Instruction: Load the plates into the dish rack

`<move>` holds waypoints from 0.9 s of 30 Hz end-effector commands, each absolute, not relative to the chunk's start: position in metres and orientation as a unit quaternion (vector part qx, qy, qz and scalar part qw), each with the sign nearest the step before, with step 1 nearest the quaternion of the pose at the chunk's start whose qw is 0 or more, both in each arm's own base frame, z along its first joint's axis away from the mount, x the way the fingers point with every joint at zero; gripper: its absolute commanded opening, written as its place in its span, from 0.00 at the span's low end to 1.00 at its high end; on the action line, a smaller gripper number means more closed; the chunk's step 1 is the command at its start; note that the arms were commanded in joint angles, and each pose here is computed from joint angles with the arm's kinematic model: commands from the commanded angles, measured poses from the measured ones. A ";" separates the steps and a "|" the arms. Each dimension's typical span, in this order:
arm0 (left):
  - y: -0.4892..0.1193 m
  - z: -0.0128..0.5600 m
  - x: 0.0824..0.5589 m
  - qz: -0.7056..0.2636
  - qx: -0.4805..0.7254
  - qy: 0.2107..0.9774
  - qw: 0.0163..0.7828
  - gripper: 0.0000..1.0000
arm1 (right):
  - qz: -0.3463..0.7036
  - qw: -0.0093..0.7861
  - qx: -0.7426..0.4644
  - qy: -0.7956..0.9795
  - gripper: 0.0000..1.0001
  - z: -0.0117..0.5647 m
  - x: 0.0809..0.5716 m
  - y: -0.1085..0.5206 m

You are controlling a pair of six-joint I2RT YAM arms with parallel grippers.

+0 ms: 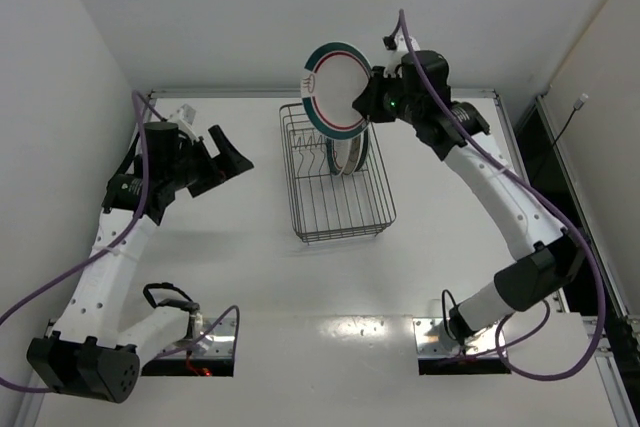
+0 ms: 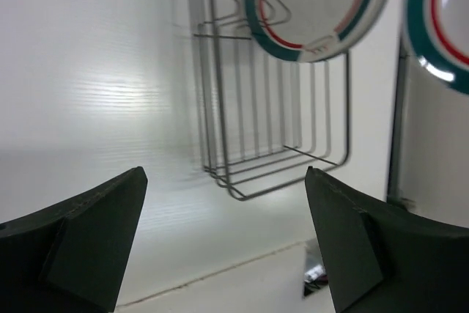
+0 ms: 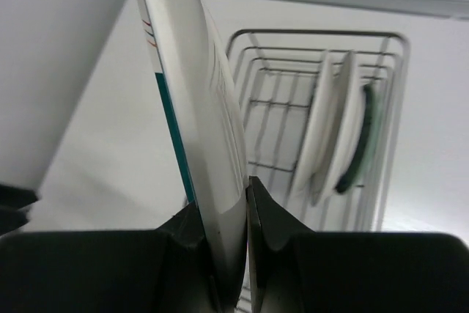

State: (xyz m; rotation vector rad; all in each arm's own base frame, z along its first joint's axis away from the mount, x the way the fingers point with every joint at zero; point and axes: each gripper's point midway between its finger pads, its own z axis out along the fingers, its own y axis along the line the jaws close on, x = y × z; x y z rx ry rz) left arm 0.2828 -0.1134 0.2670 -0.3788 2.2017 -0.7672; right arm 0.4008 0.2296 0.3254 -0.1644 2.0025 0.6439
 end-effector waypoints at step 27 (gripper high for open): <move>0.010 0.223 0.268 0.002 -0.189 0.852 0.489 0.89 | -0.116 0.482 -0.033 0.868 0.00 0.239 0.458 0.249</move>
